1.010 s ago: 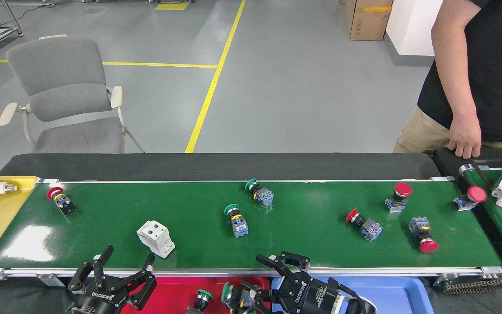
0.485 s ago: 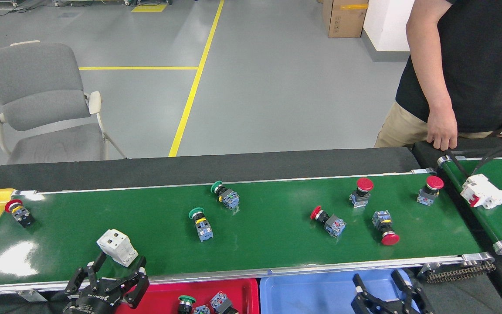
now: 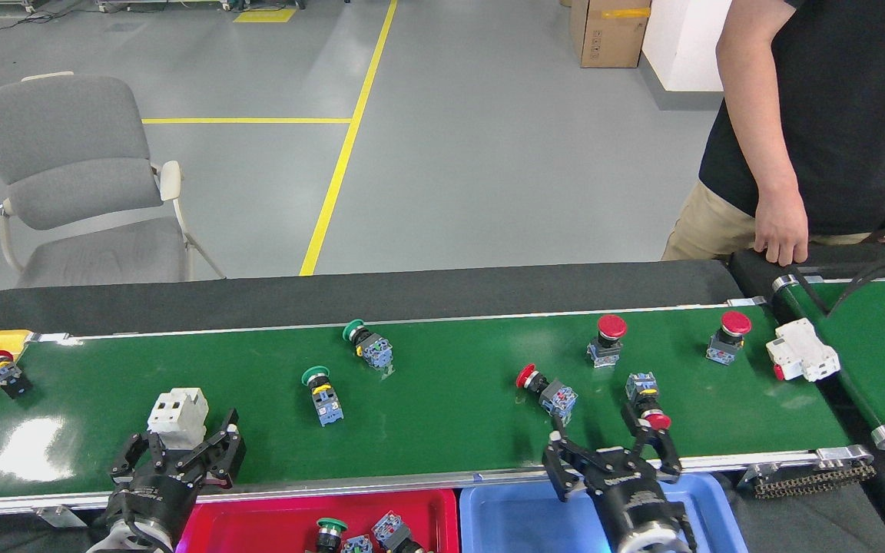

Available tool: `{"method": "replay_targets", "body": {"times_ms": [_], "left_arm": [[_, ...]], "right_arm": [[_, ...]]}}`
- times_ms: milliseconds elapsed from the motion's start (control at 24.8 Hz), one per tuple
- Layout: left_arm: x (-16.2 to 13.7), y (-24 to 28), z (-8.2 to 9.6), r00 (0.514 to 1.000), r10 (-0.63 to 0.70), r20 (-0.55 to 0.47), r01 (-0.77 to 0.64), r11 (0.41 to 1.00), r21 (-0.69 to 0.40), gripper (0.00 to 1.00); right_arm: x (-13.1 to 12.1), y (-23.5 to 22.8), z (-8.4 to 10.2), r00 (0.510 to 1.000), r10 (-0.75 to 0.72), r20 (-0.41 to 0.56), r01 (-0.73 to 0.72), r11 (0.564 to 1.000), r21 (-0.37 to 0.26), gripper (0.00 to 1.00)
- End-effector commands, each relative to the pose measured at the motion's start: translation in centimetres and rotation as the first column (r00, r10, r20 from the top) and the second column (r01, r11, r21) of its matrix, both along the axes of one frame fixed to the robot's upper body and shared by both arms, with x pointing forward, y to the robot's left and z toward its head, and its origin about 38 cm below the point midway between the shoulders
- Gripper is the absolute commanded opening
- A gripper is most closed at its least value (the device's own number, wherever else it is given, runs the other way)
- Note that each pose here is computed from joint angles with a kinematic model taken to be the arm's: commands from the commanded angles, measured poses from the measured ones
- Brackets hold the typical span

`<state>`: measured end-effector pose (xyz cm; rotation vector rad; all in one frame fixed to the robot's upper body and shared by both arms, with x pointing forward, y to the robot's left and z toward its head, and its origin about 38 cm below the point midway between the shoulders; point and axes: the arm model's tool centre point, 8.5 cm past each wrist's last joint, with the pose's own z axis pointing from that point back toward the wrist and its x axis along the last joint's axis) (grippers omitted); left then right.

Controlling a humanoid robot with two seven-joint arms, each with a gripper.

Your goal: Pick switch part from conveyor to tray

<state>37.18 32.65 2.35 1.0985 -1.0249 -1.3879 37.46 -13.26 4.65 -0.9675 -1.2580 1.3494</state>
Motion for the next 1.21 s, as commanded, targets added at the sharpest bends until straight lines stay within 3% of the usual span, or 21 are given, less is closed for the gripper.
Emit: {"method": "replay_targets", "body": {"times_ms": [0,202,283,363,444,565,687,727,808,889,969,1050,1171], "left_arm": [[0.4,0.1,1.0,0.999,-0.007,0.048,0.007,1.000,0.006,0.04],[0.4,-2.7,2.0,0.986,-0.105,0.130,0.103,0.994,0.025,0.00],[0.4,-4.1,2.8,0.974,-0.171,0.149,0.168,0.985,0.031,0.01],[0.4,-4.9,4.1,0.955,-0.237,0.178,0.235,0.971,0.034,0.01],[0.3,-5.4,5.2,0.938,-0.279,0.204,0.276,0.960,0.044,0.02],[0.2,-4.9,6.3,0.931,-0.283,0.231,0.277,0.959,0.057,0.02],[0.0,-3.7,6.3,0.939,-0.254,0.232,0.248,0.967,0.054,0.02],[-0.3,-3.2,6.1,0.944,-0.240,0.226,0.234,0.971,0.052,0.02],[-0.8,-2.0,6.0,0.950,-0.220,0.221,0.212,0.976,0.057,0.02],[-0.8,-1.8,6.1,0.949,-0.226,0.220,0.218,0.974,0.061,0.02],[-0.9,-1.6,6.1,0.949,-0.225,0.220,0.217,0.974,0.062,0.02],[-0.8,-1.8,6.1,0.949,-0.226,0.220,0.218,0.974,0.061,0.02],[-0.8,-2.1,6.0,0.948,-0.233,0.218,0.226,0.972,0.059,0.03]], "right_arm": [[1.1,0.6,0.5,1.000,-0.010,0.005,0.010,1.000,-0.016,0.99],[2.6,2.1,-0.2,0.998,0.022,-0.051,-0.024,0.998,-0.051,0.98],[3.5,2.7,-0.3,0.998,0.026,-0.058,-0.030,0.997,-0.067,0.81],[4.3,2.8,-0.4,0.998,0.003,-0.065,-0.008,0.996,-0.087,0.47],[4.4,3.0,-0.8,0.997,-0.001,-0.075,-0.007,0.995,-0.102,0.24],[4.3,3.2,-0.8,0.997,0.008,-0.076,-0.016,0.995,-0.100,0.12],[3.9,4.3,-0.3,0.997,0.052,-0.052,-0.057,0.994,-0.096,0.09],[3.2,5.7,0.7,0.994,0.110,-0.015,-0.111,0.989,-0.094,0.09],[0.2,9.2,2.3,0.964,0.260,0.062,-0.255,0.963,-0.085,0.10],[-4.3,12.7,3.2,0.894,0.436,0.104,-0.429,0.899,-0.082,0.25],[-8.0,14.1,3.0,0.791,0.604,0.102,-0.592,0.796,-0.123,1.00],[-9.3,15.2,2.7,0.743,0.663,0.095,-0.651,0.748,-0.126,1.00],[-9.2,15.1,2.8,0.744,0.662,0.095,-0.650,0.749,-0.128,1.00]]}}
